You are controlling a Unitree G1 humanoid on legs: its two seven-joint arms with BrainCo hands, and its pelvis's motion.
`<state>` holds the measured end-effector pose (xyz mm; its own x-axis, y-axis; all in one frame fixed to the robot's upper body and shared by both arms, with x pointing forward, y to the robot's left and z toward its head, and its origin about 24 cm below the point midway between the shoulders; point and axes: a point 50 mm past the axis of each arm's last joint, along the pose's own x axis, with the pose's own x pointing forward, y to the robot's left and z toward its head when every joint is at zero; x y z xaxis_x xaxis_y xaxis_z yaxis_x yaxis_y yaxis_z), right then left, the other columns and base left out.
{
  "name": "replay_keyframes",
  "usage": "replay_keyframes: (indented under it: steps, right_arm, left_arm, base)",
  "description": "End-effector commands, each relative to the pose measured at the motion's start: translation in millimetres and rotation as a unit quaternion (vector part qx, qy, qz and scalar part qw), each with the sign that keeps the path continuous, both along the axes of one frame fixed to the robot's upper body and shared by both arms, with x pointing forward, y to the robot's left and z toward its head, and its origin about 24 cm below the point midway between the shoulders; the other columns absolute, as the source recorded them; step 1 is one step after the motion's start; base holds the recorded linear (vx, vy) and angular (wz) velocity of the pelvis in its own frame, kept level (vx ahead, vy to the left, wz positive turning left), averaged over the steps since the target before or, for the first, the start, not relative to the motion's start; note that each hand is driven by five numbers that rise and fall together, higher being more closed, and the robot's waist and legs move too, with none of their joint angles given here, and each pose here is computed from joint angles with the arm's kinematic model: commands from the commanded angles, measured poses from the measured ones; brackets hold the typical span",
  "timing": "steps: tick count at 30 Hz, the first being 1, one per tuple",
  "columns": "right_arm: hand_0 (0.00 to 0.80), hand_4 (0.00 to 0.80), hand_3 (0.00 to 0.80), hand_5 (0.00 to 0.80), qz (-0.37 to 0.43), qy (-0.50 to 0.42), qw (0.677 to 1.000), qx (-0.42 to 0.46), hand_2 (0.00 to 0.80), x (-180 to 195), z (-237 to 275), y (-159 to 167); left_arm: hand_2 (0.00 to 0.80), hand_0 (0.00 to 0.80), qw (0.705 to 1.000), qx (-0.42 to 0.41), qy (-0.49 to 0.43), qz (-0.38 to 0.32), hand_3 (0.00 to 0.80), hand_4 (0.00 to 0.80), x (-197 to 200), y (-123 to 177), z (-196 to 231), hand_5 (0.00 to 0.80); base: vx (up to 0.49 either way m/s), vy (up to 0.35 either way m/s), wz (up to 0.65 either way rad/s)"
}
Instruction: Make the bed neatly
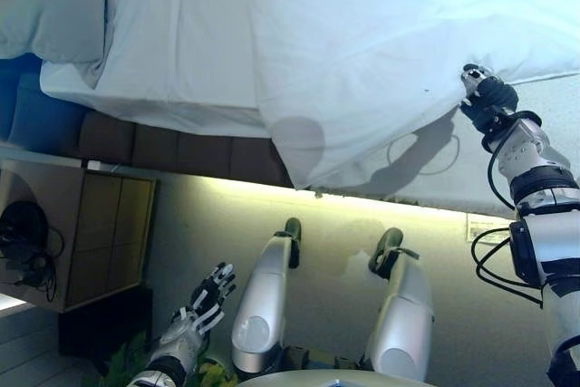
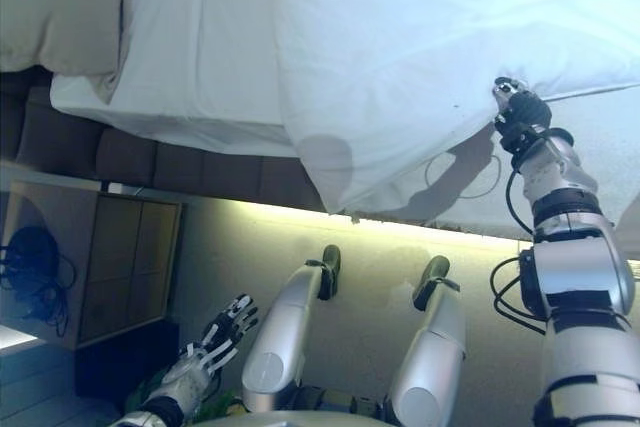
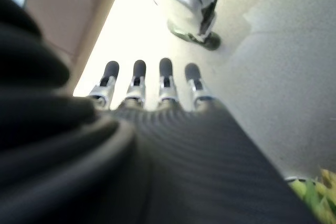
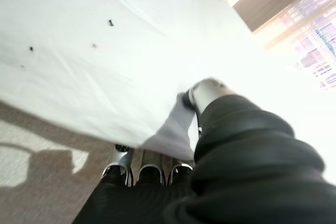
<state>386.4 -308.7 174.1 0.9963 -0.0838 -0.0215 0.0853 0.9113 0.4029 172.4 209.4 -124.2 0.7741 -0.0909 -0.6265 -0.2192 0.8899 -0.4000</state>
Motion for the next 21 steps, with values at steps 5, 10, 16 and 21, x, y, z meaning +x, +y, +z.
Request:
replay_keyframes:
  steps: [5, 10, 16, 21]
  right_arm:
    - [0.800, 0.800, 0.800, 0.800, 0.039, -0.073, 0.996, -0.020, 0.800, -0.5, 29.7, 0.6]
    - [0.800, 0.800, 0.800, 0.800, 0.063, -0.051, 0.997, -0.012, 0.800, 1.1, 15.1, 10.0]
    - [0.800, 0.800, 0.800, 0.800, 0.096, -0.029, 0.995, 0.011, 0.800, -0.6, -21.1, 31.1]
    - [0.800, 0.800, 0.800, 0.800, 0.118, -0.022, 0.992, 0.026, 0.800, 4.6, -28.8, 53.3]
  left_arm:
    - [0.000, 0.000, 0.998, 0.058, 0.005, -0.003, 0.000, 0.000, -14.7, 35.4, 3.6, 0.000]
    - [0.000, 0.000, 0.998, 0.053, -0.045, 0.009, 0.000, 0.000, 2.3, 36.8, 16.1, 0.000]
    - [0.000, 0.000, 0.973, 0.022, -0.213, 0.083, 0.000, 0.000, 67.9, 38.0, 79.8, 0.000]
    - [0.000, 0.000, 0.967, -0.017, -0.255, -0.012, 0.000, 0.000, 104.1, 4.4, 110.7, 0.000]
  base:
    - [0.002, -0.008, -0.02]
    - [0.003, -0.001, -0.03]
    - [-0.002, -0.009, 0.01]
    - [-0.003, -0.071, 0.05]
